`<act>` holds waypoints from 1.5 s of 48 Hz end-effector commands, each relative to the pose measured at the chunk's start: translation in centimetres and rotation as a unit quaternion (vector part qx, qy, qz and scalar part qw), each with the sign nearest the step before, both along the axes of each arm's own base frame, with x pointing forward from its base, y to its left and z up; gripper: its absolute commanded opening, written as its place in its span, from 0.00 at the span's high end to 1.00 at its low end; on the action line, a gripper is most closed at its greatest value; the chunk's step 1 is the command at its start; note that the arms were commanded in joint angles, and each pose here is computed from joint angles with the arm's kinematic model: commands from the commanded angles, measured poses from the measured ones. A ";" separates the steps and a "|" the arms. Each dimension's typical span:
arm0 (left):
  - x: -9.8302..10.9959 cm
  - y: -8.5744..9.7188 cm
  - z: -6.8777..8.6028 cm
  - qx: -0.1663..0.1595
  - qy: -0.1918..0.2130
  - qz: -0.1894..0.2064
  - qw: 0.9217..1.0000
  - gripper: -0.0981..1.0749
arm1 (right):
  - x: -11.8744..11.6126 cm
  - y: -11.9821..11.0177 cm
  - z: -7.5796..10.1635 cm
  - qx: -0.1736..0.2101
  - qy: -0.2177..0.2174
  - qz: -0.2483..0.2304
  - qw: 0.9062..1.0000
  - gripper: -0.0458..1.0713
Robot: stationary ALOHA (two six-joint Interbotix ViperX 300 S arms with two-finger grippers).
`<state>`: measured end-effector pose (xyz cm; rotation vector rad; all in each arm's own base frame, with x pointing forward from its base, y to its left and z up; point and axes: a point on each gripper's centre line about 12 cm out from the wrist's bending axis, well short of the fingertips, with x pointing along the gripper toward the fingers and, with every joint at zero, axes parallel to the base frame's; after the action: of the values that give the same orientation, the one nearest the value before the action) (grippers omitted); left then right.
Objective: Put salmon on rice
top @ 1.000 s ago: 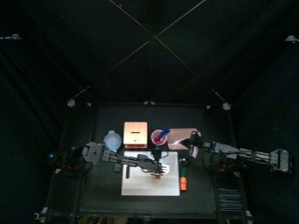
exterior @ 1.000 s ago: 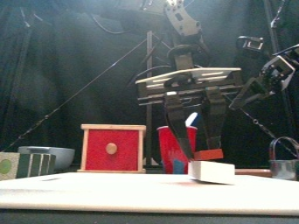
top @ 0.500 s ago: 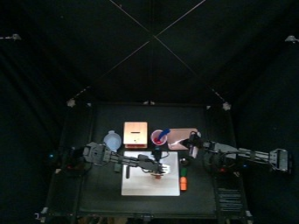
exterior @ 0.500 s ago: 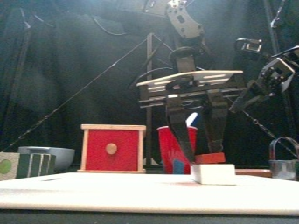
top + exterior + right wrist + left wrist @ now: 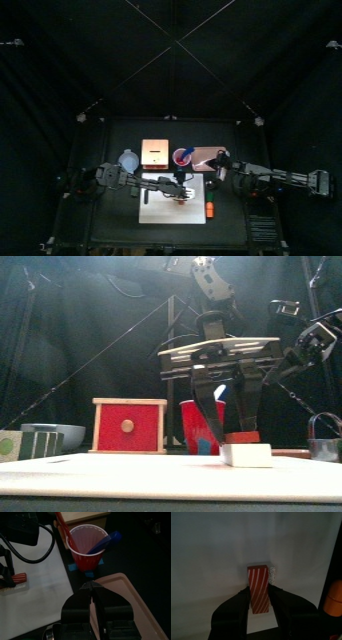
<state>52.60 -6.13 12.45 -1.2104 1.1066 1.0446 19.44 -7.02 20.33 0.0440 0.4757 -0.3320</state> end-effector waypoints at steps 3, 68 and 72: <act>0.4 0.0 1.1 -0.001 -0.013 -0.001 1.000 0.33 | 0.4 -0.2 0.8 -0.005 -0.010 0.000 1.000 0.95; -0.1 -1.0 10.7 0.089 -0.105 -0.103 0.985 0.04 | 0.5 -0.2 1.0 -0.006 -0.012 -0.001 1.000 0.95; -0.2 -1.3 11.5 0.109 -0.114 -0.130 0.979 0.04 | 0.6 -0.3 1.2 -0.007 -0.015 -0.001 1.000 0.95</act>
<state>52.41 -7.20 19.98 -0.9668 0.9889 0.8555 19.48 -7.11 20.40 0.0402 0.4764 -0.3343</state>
